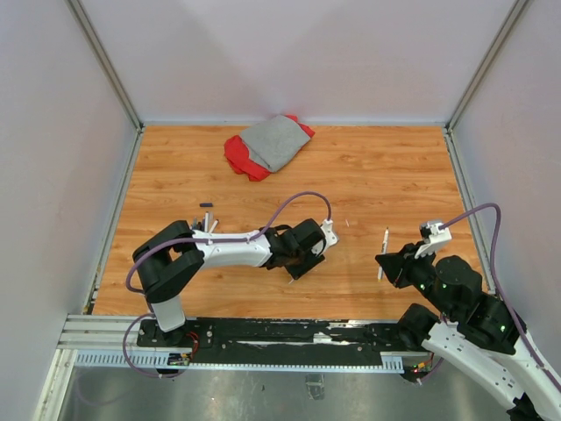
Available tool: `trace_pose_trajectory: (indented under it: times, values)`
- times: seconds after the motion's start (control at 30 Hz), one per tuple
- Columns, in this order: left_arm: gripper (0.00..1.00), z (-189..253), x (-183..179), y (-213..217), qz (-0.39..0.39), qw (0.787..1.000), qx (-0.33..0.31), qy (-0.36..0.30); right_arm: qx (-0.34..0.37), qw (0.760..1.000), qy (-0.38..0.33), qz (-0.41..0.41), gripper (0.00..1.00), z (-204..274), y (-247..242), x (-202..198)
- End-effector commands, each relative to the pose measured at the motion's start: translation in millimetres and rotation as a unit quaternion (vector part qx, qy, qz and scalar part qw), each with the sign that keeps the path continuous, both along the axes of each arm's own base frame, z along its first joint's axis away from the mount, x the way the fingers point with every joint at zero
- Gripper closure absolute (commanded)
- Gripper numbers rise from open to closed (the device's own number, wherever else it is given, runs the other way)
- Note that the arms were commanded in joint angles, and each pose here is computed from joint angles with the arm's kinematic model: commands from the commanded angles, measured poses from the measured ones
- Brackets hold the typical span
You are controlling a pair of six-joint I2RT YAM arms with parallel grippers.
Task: Insert the pens into the pen caps
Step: Adjust the pen cap at the center of the board.
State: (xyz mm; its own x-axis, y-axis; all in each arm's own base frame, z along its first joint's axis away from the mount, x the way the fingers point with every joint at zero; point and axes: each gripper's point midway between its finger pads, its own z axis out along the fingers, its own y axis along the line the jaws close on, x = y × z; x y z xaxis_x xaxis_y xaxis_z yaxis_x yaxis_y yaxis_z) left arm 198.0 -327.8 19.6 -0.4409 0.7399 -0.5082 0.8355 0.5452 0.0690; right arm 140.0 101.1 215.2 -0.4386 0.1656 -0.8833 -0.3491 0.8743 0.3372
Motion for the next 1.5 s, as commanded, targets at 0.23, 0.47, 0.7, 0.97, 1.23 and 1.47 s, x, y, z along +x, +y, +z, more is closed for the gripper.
trace_pose_trajectory:
  times: [0.23,0.47,0.7,0.97,1.23,1.47]
  values:
    - [0.30,10,0,1,0.004,0.999,-0.029,-0.018,-0.004,1.000,-0.007,-0.001,0.93,6,0,2]
    - [0.26,58,21,-6,0.093,0.985,-0.121,-0.074,-0.002,1.000,-0.006,0.004,0.92,5,2,2]
    - [0.20,104,47,12,0.272,0.934,-0.199,-0.116,-0.002,1.000,-0.004,0.003,0.93,4,2,2]
    - [0.21,108,45,21,0.399,0.880,-0.246,-0.073,-0.003,1.000,-0.003,0.002,0.92,3,2,2]
    - [0.23,110,37,23,0.463,0.844,-0.257,-0.083,-0.003,1.000,0.000,0.003,0.92,1,3,2]
    - [0.29,93,30,25,0.544,0.795,-0.264,-0.058,-0.006,1.000,0.002,0.002,0.92,-2,3,3]
